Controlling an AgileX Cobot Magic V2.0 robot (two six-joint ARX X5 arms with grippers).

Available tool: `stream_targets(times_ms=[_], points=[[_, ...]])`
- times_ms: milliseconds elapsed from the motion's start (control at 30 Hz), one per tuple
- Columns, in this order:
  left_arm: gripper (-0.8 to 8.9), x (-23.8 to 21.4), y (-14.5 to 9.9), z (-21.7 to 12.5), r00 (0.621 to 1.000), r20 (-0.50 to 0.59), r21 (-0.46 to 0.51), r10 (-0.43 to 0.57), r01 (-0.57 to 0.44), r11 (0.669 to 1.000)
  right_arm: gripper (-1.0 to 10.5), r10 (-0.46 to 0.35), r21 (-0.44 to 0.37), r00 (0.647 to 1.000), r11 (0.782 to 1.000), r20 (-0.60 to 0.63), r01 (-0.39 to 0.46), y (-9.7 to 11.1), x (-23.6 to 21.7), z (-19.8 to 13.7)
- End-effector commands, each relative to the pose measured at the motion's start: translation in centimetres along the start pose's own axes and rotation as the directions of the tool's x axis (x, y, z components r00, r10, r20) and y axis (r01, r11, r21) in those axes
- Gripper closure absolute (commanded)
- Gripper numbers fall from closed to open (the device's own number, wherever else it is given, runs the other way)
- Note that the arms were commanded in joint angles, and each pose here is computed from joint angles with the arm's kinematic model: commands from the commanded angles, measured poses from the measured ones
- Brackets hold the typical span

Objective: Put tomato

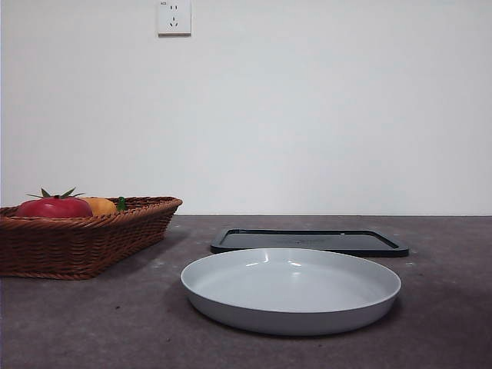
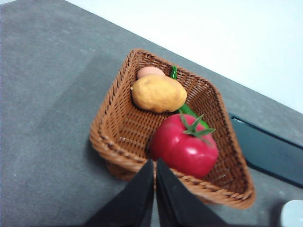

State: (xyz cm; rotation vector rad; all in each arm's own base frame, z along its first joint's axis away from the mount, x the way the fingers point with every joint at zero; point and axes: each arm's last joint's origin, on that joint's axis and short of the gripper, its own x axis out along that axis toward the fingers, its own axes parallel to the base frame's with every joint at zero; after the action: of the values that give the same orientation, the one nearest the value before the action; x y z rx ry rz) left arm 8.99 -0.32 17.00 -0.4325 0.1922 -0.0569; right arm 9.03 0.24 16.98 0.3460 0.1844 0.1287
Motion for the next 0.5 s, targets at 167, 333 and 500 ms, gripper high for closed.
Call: stream_targets(times_ms=[167, 333, 500], points=[[8.04, -1.4, -1.8, 3.1, 0.998, -0.017, -0.012, -0.066, 0.066, 0.998, 9.4, 0.042, -0.002, 0.996, 0.999, 0.084, -0.042, 2.0, -2.3, 4.4], [8.04, -2.2, -3.1, 5.6, 0.993, -0.085, 0.022, -0.079, 0.081, 0.996, 9.4, 0.094, -0.040, 0.995, 0.995, 0.024, -0.093, 3.5, -3.5, 7.4], [8.04, -2.6, -4.5, 8.3, 0.979, -0.185, 0.116, -0.090, 0.112, 0.987, 9.4, 0.160, -0.090, 0.982, 0.981, -0.103, -0.169, 4.8, -3.6, 10.2]])
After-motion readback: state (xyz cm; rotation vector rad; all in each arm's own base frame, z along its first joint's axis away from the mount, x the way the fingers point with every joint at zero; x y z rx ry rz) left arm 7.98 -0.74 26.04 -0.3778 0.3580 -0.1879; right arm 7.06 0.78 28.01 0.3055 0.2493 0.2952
